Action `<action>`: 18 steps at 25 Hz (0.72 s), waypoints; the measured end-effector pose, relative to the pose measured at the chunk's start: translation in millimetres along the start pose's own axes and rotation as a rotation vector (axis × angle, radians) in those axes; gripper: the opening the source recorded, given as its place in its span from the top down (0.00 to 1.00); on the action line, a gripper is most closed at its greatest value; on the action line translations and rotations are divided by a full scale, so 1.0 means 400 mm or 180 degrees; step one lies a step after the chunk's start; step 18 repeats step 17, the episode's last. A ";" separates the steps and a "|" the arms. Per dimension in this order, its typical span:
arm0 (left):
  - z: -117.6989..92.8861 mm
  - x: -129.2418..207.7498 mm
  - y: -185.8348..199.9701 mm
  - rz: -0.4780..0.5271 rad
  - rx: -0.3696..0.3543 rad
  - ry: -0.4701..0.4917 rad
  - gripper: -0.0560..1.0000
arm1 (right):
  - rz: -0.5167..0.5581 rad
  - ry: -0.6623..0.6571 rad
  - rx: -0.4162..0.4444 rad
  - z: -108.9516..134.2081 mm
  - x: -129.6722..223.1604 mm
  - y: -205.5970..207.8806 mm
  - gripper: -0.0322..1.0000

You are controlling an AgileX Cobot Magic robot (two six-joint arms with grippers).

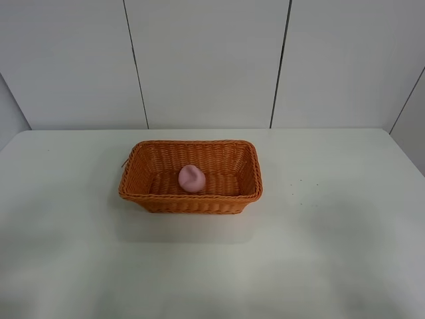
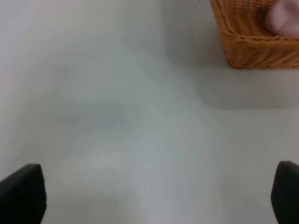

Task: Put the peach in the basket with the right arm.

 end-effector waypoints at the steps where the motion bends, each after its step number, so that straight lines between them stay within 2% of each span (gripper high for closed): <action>1: 0.000 0.000 0.000 0.0000 0.0000 0.0000 0.01 | 0.0001 0.0002 -0.0003 0.000 0.000 0.000 0.30; 18: 0.000 0.000 0.000 0.0001 -0.0003 -0.0002 0.01 | 0.0000 0.0004 0.0000 0.000 0.000 0.000 0.30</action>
Point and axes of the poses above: a point on each arm's last joint axis where the gripper is mounted, y pointing back along that axis away from the gripper, z along the wrist's bending axis when the last joint is at zero, x = y × z, the point moved 8 cm from there along -y, pointing out along that axis toward the gripper, and after that the axes turned 15 degrees about -y, right-handed, at the moved point
